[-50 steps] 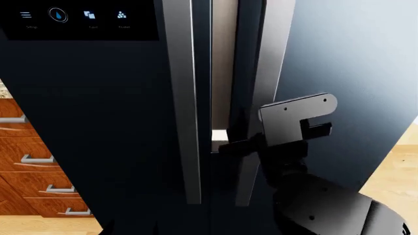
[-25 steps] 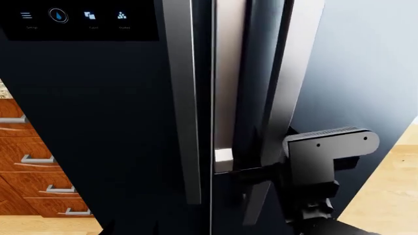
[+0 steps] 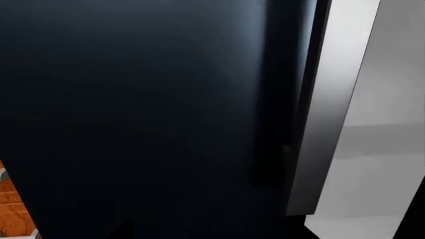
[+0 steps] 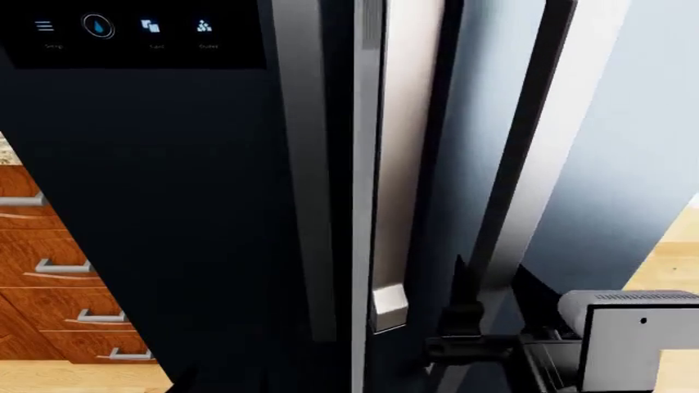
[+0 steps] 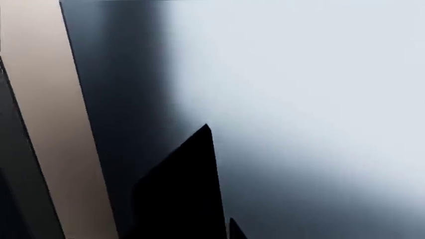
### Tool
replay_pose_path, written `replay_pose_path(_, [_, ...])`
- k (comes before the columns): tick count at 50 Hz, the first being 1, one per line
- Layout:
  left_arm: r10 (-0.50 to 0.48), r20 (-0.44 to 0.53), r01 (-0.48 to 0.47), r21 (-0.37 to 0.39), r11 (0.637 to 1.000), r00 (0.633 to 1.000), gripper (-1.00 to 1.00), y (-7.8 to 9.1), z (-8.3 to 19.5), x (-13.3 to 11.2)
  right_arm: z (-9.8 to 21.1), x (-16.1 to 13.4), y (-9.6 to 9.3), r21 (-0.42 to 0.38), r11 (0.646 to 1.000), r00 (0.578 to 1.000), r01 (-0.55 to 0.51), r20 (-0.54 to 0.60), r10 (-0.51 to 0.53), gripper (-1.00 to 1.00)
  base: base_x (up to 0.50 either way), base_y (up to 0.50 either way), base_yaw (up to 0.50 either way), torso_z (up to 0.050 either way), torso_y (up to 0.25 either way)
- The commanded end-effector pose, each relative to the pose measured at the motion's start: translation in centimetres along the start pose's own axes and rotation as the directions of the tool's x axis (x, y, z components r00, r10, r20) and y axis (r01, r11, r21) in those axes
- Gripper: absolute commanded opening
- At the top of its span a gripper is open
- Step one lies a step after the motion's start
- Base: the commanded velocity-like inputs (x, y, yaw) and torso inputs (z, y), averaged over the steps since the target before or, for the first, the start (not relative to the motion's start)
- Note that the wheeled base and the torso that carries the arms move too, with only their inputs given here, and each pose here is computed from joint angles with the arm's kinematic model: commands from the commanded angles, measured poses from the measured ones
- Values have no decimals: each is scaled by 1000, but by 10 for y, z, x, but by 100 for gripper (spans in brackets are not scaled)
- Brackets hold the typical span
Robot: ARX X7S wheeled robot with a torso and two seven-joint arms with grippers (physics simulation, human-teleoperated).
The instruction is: Open the fridge door
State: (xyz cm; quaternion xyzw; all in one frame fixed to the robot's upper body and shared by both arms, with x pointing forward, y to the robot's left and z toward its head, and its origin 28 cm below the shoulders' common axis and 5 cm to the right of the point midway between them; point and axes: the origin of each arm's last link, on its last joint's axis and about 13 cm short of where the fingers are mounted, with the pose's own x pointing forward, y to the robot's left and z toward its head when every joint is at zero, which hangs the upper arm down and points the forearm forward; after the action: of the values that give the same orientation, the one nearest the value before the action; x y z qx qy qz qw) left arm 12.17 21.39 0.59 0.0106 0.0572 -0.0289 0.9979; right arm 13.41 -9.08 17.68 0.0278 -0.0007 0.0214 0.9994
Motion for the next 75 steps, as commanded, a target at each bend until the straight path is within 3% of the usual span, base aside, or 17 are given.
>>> replay_pose_path(1, [-2, 0, 2, 2, 1000, 1000, 100, 0, 0, 0, -27, -18, -33, -286, 907, 934, 309, -89, -346, -100, 0, -4, -8, -11, 0])
replay_pose_path(26, [-3, -1, 3, 8, 1000, 1000, 100, 0, 0, 0, -37, -53, -74, -280, 815, 826, 508, -111, -553, -100, 0, -6, -8, -3, 0])
replay_pose_path(28, [-3, -1, 3, 9, 1000, 1000, 100, 0, -1, 0, -35, -67, -84, -273, 777, 785, 567, -106, -610, -100, 6, -7, -7, -6, 0])
replay_pose_path(31, [-4, -2, 4, 10, 1000, 1000, 100, 0, 0, 0, -37, -75, -90, -266, 749, 753, 607, -112, -649, -100, 0, -7, -7, -3, 0])
replay_pose_path(50, [-5, -2, 5, 13, 1000, 1000, 100, -1, -1, 0, -49, -97, -111, -232, 672, 661, 703, -137, -738, -100, 2, -7, -6, -2, 0])
replay_pose_path(75, [-9, -2, 9, 14, 1000, 1000, 100, -1, 0, 1, -49, -153, -134, -208, 523, 503, 827, -142, -852, -100, 2, -4, -4, -2, 0])
